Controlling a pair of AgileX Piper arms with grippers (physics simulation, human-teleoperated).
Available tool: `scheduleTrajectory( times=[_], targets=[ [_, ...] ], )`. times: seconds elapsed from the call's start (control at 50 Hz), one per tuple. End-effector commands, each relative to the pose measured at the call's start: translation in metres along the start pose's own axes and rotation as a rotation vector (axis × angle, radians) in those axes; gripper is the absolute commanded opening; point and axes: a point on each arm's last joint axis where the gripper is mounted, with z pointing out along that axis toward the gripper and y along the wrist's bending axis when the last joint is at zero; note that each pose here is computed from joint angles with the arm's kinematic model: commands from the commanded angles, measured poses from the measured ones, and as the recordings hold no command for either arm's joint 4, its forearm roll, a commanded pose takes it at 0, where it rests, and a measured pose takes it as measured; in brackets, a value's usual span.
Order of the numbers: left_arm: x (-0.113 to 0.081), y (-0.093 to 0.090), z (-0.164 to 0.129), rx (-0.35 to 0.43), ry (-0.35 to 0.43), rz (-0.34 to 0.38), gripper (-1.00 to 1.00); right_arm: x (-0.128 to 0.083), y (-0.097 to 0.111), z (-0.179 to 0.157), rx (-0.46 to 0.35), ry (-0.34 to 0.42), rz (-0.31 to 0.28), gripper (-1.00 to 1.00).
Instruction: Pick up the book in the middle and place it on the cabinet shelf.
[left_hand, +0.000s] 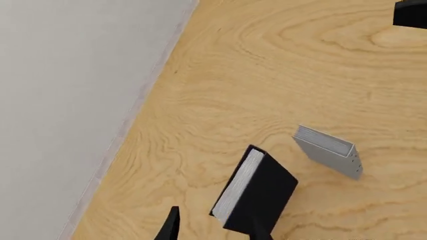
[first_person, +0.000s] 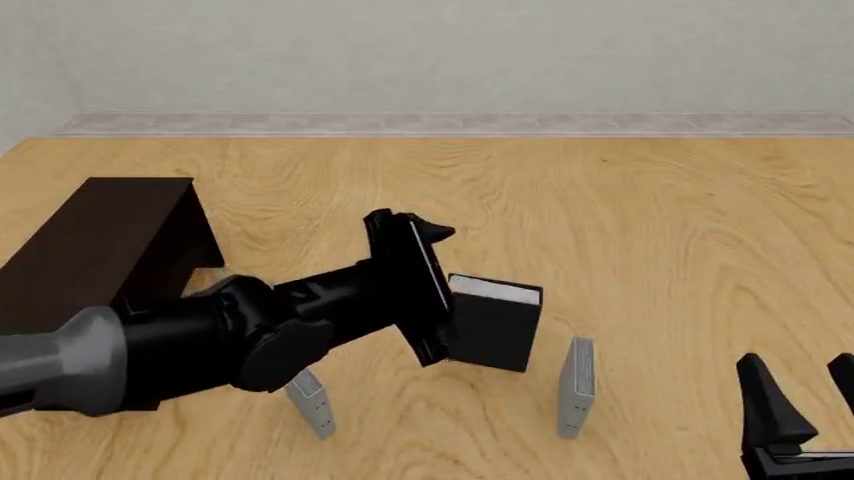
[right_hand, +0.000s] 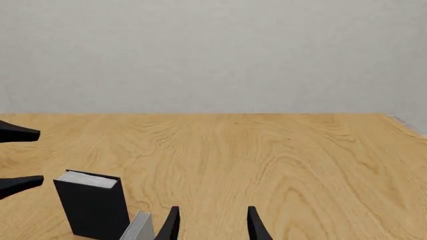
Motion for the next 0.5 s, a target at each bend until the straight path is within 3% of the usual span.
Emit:
scheduleTrajectory(
  times=[0.02, 0.18, 0.5],
  targets=[
    [-0.010, -0.017, -0.002, 0.064, -0.007, 0.010, 1.00, 0.000, 0.000, 0.000, 0.000, 0.000, 0.000, 1.00],
    [-0.010, -0.025, 0.004, 0.118, 0.038, 0.035, 1.00, 0.000, 0.000, -0.001, 0.000, 0.000, 0.000, 1.00],
    [-0.011, -0.017, 0.019, 0.139, 0.097, 0.032, 1.00, 0.000, 0.000, 0.000, 0.000, 0.000, 0.000, 1.00]
  ],
)
